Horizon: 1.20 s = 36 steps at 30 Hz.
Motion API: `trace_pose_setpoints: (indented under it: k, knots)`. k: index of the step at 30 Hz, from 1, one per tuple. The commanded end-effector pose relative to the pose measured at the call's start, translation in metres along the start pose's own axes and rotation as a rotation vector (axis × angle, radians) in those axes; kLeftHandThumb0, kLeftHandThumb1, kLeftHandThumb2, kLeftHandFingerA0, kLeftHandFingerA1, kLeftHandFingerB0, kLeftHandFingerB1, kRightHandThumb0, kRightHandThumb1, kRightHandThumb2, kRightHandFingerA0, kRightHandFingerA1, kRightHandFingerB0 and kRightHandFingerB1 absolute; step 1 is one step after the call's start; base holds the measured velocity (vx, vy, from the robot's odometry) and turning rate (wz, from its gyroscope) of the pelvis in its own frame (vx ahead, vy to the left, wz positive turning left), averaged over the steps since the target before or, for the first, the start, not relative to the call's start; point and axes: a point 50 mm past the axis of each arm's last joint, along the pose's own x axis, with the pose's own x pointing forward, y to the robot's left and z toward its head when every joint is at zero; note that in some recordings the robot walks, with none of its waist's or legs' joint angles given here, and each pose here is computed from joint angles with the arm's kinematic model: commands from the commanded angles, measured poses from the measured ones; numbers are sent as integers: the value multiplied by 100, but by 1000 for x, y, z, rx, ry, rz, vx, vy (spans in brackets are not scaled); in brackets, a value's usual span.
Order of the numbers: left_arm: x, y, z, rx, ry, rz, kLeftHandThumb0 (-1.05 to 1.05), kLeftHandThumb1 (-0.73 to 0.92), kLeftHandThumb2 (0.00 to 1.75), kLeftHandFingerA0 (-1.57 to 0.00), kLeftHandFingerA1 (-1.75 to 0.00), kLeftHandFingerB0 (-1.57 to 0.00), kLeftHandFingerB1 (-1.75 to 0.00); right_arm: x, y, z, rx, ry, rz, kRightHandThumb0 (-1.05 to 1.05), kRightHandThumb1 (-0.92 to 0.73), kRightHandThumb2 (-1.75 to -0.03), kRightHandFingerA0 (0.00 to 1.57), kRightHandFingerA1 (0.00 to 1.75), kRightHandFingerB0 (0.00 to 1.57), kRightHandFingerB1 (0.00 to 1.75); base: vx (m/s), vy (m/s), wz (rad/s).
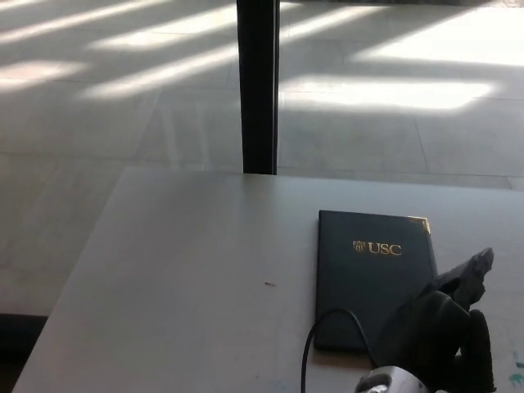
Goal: The robot uses its left hand to push the cover of the diary kept in the middle of the desk to close it
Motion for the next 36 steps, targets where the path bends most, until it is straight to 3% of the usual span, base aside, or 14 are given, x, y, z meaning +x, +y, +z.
trace_pose_setpoints:
  k: [1, 12, 20, 21, 22, 23, 25, 26, 28, 29, 31, 33, 34, 36]
  knots:
    - [-8, -26, 36, 1149, -955, -114, -97, 85, 111, -20, -71, -22, -64, 19, -12, 12, 519, 16, -116, -68, -90, -67, 72, 85, 69, 56, 0, 0, 0]
    - [3, 53, 30, 930, -642, -19, -94, 92, 90, -11, -59, -11, -52, 18, -15, 2, 527, 21, -105, -65, -92, -68, 66, 68, 62, 51, 0, 0, 0]
    - [-2, 162, 45, 487, -468, 388, -87, 92, 81, -32, -58, -26, -48, 19, -14, -2, 542, 30, -107, -66, -92, -69, 63, 67, 57, 51, 0, 0, 0]
    - [-9, 182, 42, 444, -466, 472, -77, 77, 119, -37, -64, -25, -54, 19, -14, -2, 544, 23, -100, -65, -92, -69, 62, 69, 57, 52, 0, 0, 0]
    - [-12, 191, 41, 427, -465, 508, -77, 77, 119, -37, -64, -25, -54, 18, -14, -2, 545, 20, -97, -65, -92, -69, 62, 69, 57, 52, 0, 0, 0]
    - [-23, 216, 31, 400, -442, 586, -90, 91, 82, -36, -56, -31, -48, 18, -14, -3, 533, 30, -118, -69, -92, -67, 67, 67, 63, 51, 0, 0, 0]
    - [-39, 240, 17, 357, -373, 662, -94, 91, 80, -38, -57, -33, -50, 19, -15, -4, 543, 31, -115, -68, -92, -68, 64, 67, 61, 50, 0, 0, 0]
    - [-48, 253, 7, 382, -310, 734, -93, 92, 84, -66, -86, -37, -51, 19, -15, -4, 543, 29, -114, -68, -92, -67, 65, 68, 61, 51, 0, 0, 0]
    - [-59, 264, -2, 287, -288, 748, -98, 81, 93, -52, -72, -38, -54, 19, -14, -4, 536, 28, -123, -69, -92, -67, 66, 67, 63, 52, 0, 0, 0]
    - [-63, 268, -5, 283, -281, 762, -89, 92, 75, -97, -137, -40, -51, 18, -14, -3, 537, 28, -122, -69, -92, -67, 66, 69, 64, 52, 0, 0, 0]
    - [-88, 298, -34, 308, -203, 888, -70, 92, 76, -88, -87, -45, -56, 18, -20, -3, 541, 30, -128, -68, -92, -68, 63, 66, 62, 51, 0, 0, 0]
    - [-104, 314, -53, 286, -153, 949, -76, 92, 74, -106, -105, -43, -55, 18, -21, -4, 540, 34, -134, -68, -92, -68, 63, 66, 62, 51, 0, 0, 0]
    - [-115, 322, -65, 298, -107, 969, -80, 92, 76, -78, -81, -41, -55, 17, -21, -4, 544, 32, -136, -69, -92, -67, 64, 68, 62, 52, 0, 0, 0]
    - [-140, 332, -84, 235, 8, 1031, -89, 92, 75, -67, -56, -42, -47, 16, -23, -6, 545, 32, -133, -69, -92, -68, 62, 67, 59, 51, 0, 0, 0]
